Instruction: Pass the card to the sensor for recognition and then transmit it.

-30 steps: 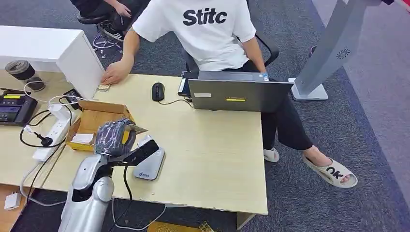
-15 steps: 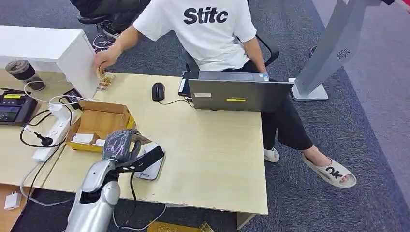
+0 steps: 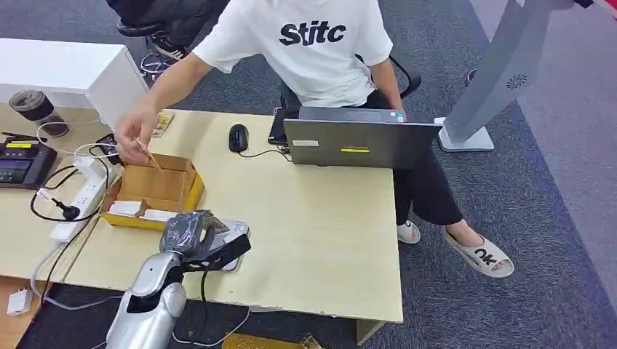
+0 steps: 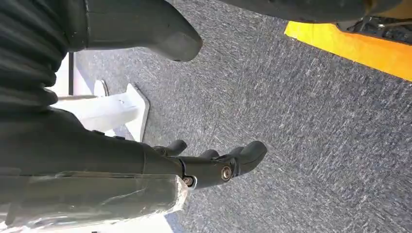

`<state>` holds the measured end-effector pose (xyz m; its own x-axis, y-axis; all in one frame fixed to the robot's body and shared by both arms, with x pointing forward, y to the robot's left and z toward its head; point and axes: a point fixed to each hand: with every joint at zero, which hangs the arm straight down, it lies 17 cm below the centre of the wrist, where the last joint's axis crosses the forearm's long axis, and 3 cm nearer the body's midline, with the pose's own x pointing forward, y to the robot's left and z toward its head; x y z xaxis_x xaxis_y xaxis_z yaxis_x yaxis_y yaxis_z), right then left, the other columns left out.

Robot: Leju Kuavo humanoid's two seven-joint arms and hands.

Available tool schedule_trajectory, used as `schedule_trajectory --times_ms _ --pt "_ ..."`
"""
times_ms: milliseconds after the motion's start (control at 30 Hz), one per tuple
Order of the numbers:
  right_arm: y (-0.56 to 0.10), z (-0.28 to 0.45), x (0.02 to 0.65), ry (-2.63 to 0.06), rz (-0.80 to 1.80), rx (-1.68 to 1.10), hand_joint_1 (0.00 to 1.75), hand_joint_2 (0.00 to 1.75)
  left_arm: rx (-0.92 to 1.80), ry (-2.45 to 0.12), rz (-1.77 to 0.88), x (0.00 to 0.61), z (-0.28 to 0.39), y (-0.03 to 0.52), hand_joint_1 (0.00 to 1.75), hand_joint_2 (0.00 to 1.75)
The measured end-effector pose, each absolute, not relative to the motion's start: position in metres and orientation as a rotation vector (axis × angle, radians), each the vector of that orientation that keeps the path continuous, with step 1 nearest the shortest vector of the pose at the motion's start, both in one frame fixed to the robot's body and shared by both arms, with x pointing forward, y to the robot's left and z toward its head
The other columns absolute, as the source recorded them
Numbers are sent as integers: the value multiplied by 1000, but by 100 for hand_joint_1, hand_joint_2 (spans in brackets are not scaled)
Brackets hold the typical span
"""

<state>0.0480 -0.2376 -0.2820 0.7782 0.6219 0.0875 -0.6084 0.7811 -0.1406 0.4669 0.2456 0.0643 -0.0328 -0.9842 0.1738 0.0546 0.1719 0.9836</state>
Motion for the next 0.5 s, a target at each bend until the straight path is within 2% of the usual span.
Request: schedule_trajectory --times_ms 500 --pt "-238 -282 47 -128 646 -106 0 175 1060 -1278 -1151 471 68 249 175 175"
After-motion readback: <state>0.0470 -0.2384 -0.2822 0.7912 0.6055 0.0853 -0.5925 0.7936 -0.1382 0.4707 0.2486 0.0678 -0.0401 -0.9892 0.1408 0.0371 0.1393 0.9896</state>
